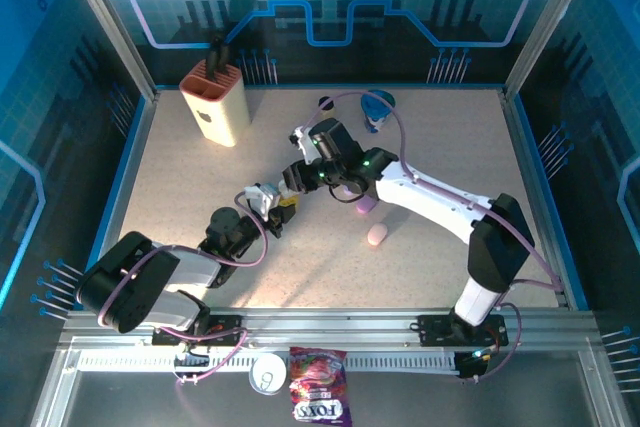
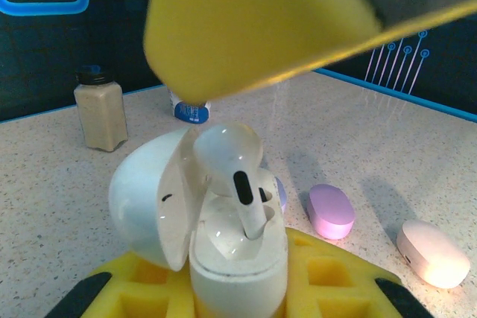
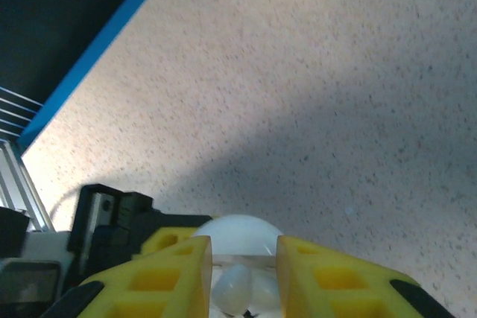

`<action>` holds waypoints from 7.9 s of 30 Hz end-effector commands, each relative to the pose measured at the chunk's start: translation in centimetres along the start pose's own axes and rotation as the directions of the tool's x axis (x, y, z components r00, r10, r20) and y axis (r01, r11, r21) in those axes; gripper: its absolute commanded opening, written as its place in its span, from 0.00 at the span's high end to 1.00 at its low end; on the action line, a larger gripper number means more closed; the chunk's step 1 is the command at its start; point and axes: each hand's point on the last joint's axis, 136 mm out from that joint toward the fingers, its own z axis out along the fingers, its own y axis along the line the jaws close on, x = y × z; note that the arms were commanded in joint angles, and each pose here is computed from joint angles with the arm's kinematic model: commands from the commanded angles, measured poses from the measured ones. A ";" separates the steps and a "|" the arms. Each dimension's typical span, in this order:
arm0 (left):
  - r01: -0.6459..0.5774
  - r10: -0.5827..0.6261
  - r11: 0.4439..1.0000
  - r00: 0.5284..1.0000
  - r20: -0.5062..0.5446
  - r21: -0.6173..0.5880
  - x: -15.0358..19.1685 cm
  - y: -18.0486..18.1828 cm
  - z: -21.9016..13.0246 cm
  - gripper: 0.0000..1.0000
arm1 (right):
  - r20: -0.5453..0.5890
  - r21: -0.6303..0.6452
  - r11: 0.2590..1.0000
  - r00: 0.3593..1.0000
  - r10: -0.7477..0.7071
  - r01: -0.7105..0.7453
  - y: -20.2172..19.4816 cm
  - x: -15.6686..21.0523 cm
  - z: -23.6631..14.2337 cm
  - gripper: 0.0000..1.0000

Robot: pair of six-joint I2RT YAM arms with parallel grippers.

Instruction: Insert the wireless bluetooth earbuds into the charging case

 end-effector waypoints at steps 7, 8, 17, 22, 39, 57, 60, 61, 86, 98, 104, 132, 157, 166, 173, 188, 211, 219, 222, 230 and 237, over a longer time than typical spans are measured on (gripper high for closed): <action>-0.028 0.027 1.000 0.999 0.034 0.011 -0.7 -0.2 -0.1 1.00 | -0.095 0.040 0.999 0.995 0.027 -0.024 -0.6 1.6 -0.2 0.75; -0.027 0.027 1.000 0.999 0.034 0.011 -0.7 -0.2 -0.1 1.00 | -0.095 0.042 0.999 0.995 0.029 -0.025 -0.6 1.6 -0.3 0.75; -0.023 0.023 1.000 0.999 0.035 0.012 -0.7 -0.2 0.0 1.00 | -0.112 0.039 0.999 0.993 0.041 -0.037 -0.3 2.0 -0.6 0.78; -0.022 0.022 1.000 0.999 0.037 0.010 -0.7 -0.2 -0.1 1.00 | -0.120 0.033 0.999 0.992 0.043 -0.039 0.0 2.2 -0.8 0.80; -0.018 0.018 1.000 0.999 0.044 0.008 -0.6 -0.1 -0.1 1.00 | -0.116 -0.014 0.999 0.993 0.037 -0.039 1.0 2.0 -1.5 0.81; -0.034 0.033 0.999 0.998 0.052 0.017 -0.7 -0.3 0.0 1.00 | -0.058 -0.051 0.996 0.996 0.064 -0.067 0.8 0.9 -2.0 0.67; -0.077 0.074 0.996 0.996 0.050 0.053 -0.4 -0.9 0.1 1.00 | -0.014 -0.053 0.995 0.996 0.087 -0.088 0.3 0.2 -2.8 0.64; -0.096 0.093 0.993 0.995 0.044 0.066 -0.1 -1.0 0.2 1.00 | -0.008 -0.049 0.995 0.996 0.089 -0.089 0.1 0.1 -2.9 0.62; -0.238 0.234 0.965 0.971 0.045 0.114 0.4 -1.7 0.8 1.00 | -0.231 0.121 0.992 0.973 0.003 0.025 -3.4 3.6 -0.8 0.39; -0.292 0.269 0.911 0.956 0.118 0.292 -0.2 -5.2 -0.6 0.98 | -0.009 0.000 0.979 0.979 -0.203 0.203 -1.0 3.4 -6.9 0.37; -0.258 0.201 0.796 0.966 0.162 0.547 -0.5 -9.5 -2.2 1.00 | 0.175 -0.160 0.716 0.733 -0.657 0.680 3.0 6.9 -10.7 0.31; -0.276 0.188 0.718 0.961 0.204 0.639 -1.4 -11.5 -2.0 0.91 | 0.111 -0.180 0.519 0.541 -0.833 0.836 2.5 10.3 -7.6 0.82; -0.168 0.191 0.877 0.982 -0.006 0.449 3.7 -7.0 -0.3 0.30 | 0.067 -0.001 0.938 0.936 0.345 -0.346 -11.7 9.6 -0.3 0.87; -0.123 0.185 0.878 0.979 -0.090 0.463 5.1 -7.0 -0.6 0.27 | -0.002 0.017 0.910 0.910 0.415 -0.415 -13.3 11.9 3.6 0.79; -0.121 0.227 0.874 0.958 -0.174 0.471 5.6 -6.8 -0.8 0.25 | 0.068 0.043 0.930 0.930 0.361 -0.364 -13.8 10.1 1.5 0.43; -0.053 0.061 0.996 0.992 -0.108 0.073 -0.7 -0.6 -0.9 0.21 | 0.377 0.491 0.862 0.923 -0.076 -0.129 -19.9 6.3 -13.8 0.02; -0.073 0.010 0.844 0.993 -0.121 -0.532 1.1 11.8 -7.0 0.04 | 0.491 0.713 0.684 0.806 -0.330 -0.154 -30.2 10.0 -17.6 0.00; 0.023 -0.071 0.812 0.996 -0.059 -0.583 1.0 14.8 -7.6 0.03 | 0.502 0.680 0.721 0.801 -0.327 -0.133 -31.6 10.2 -15.5 0.00; 0.037 -0.088 0.789 0.995 -0.053 -0.614 1.0 16.1 -8.2 0.02 | 0.510 0.672 0.728 0.796 -0.326 -0.133 -32.1 10.4 -15.0 0.00; 0.075 -0.131 0.782 0.990 -0.045 -0.619 1.4 19.1 -6.9 0.03 | 0.504 0.669 0.724 0.819 -0.273 -0.170 -33.2 10.5 -15.0 0.00; 0.096 -0.189 0.792 0.978 -0.092 -0.603 4.2 20.6 -5.3 0.01 | 0.490 0.668 0.723 0.836 -0.247 -0.178 -33.7 10.4 -14.7 0.00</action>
